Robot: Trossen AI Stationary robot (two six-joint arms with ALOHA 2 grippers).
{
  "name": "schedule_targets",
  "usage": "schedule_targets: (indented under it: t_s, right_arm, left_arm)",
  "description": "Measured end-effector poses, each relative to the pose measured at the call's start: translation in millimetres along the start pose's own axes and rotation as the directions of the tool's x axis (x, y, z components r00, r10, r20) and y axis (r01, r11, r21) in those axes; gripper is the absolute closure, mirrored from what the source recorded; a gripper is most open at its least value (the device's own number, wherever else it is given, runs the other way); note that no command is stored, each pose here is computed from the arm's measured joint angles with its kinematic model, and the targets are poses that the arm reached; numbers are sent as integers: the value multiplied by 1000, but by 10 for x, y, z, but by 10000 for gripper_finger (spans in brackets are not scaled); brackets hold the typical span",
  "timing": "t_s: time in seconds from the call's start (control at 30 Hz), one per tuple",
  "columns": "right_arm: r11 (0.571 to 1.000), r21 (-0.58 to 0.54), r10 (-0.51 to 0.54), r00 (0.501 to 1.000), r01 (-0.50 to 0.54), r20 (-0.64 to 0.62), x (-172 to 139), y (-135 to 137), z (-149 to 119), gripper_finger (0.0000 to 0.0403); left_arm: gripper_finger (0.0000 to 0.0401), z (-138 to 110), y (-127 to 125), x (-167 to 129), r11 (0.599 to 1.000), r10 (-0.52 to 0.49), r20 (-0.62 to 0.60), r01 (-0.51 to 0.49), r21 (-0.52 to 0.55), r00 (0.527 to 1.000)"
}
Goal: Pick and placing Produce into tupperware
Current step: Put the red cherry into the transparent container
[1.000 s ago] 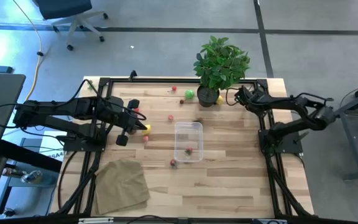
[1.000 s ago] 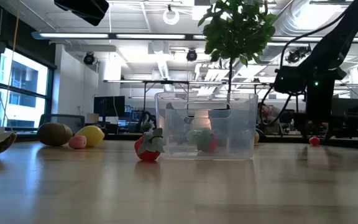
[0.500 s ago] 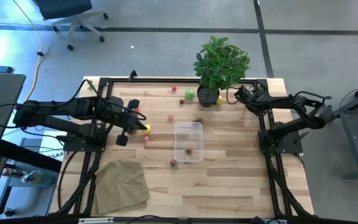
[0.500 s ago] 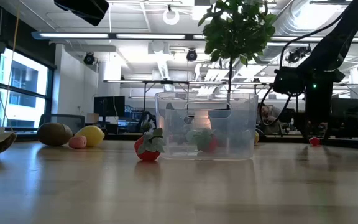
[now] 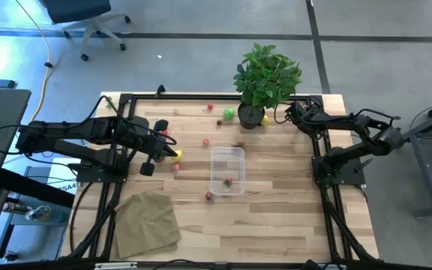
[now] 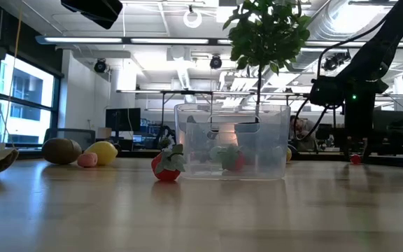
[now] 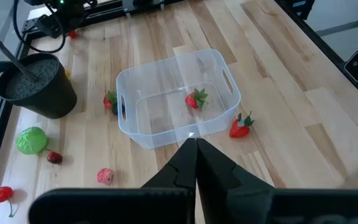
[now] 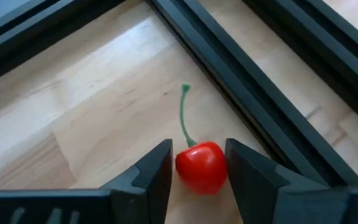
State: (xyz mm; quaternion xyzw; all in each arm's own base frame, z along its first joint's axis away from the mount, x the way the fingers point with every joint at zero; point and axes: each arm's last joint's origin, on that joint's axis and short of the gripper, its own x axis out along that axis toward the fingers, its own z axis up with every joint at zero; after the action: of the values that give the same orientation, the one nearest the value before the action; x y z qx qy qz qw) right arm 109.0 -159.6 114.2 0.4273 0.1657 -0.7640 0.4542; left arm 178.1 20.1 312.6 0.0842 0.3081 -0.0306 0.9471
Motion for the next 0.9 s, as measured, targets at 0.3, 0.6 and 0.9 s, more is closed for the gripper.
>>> schedule_targets:
  t_s: [0.3,0.6,0.9]
  right_arm:
    - [997,-56,-47,999,46,-22,101,7,-63,265]
    - [997,-59,-45,999,43,-26,100,4,-63,272]
    - [996,-80,-36,999,33,-35,82,14,-97,304]
  left_arm:
    - [400,0,0,1,1000,0,-1,0,0,1000]
    - [400,0,0,1,1000,0,-1,0,0,1000]
    - [400,0,-1,1,1000,0,-1,0,0,1000]
